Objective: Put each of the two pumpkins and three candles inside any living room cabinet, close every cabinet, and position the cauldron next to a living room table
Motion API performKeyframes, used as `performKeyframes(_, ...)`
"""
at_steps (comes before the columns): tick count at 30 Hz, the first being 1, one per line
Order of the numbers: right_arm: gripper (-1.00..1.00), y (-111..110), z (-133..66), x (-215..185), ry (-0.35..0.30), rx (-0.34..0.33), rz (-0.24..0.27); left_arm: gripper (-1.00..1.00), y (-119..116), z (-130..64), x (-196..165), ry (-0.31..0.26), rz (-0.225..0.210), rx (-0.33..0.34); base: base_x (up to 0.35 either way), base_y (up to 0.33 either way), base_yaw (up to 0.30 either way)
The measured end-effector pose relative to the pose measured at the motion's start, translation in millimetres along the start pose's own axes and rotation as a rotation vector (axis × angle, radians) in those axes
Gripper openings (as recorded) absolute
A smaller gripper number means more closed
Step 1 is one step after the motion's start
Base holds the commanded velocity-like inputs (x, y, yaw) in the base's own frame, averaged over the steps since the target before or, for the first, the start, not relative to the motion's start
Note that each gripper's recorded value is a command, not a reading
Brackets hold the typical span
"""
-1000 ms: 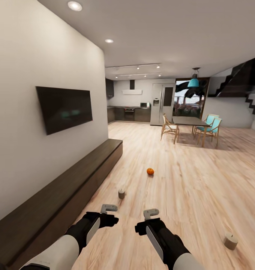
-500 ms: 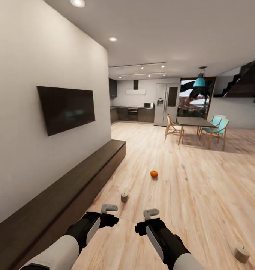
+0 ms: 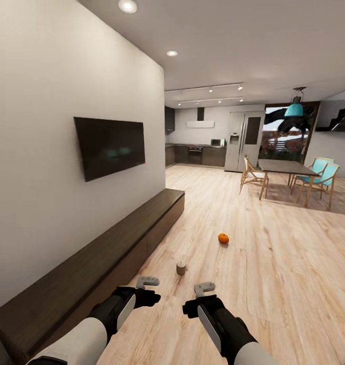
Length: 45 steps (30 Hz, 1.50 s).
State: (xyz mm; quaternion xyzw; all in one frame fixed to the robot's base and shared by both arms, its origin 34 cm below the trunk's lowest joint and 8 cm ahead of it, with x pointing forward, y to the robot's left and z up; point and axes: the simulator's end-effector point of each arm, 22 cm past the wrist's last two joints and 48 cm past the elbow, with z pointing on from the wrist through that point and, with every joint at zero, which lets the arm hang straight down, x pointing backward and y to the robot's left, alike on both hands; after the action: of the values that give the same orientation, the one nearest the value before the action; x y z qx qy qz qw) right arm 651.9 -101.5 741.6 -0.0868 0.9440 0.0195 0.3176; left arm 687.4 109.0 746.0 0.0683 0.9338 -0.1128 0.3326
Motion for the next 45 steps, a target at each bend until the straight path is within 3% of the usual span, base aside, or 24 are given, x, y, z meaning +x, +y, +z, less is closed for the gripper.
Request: performKeyframes(45, 1.0, 0.3, 0.1, -0.2, -0.001, -0.001, 0.001, 1.0, 0.8, 0.1, 0.6, 0.0, 0.001, -0.004, 0.046, 0.018, 0.004)
